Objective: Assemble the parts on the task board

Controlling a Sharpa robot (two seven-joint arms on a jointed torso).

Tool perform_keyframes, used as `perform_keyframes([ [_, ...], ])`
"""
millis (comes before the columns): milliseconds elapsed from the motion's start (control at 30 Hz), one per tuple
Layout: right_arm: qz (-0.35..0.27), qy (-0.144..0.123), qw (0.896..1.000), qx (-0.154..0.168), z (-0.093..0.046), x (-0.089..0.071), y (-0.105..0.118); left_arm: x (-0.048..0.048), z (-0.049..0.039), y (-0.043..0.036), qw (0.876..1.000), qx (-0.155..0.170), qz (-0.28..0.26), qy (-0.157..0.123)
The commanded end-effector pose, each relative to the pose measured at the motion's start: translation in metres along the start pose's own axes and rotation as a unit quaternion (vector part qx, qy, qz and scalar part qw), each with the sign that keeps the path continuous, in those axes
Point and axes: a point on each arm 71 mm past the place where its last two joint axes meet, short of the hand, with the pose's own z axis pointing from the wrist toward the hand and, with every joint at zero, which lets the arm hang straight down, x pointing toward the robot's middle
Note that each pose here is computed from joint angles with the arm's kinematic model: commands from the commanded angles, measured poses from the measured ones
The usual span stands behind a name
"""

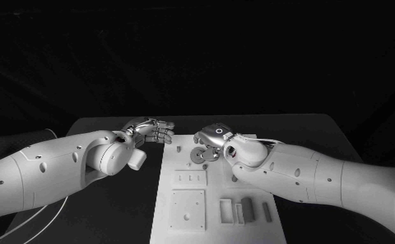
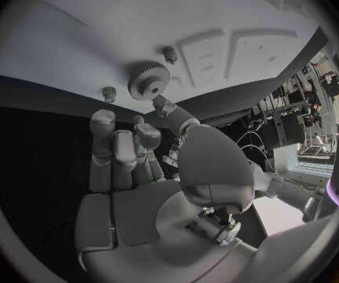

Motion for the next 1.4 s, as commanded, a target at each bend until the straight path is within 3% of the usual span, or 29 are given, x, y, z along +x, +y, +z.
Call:
perform_keyframes([
  [33,0.008,0.024,1.000,-0.001,0.000,0.004,0.003,0.0019,0.0001,-0.0018,1.000,0.005,0.001,0.004],
  [900,-0.005,0.032,0.999,0.018,0.003,0.020,0.007,0.0025,0.0002,-0.0018,1.000,0.004,0.001,0.007],
  [1400,-0.002,0.024,0.999,0.026,0.002,0.020,0.002,0.0019,0.0000,-0.0014,1.000,0.002,0.001,0.007],
])
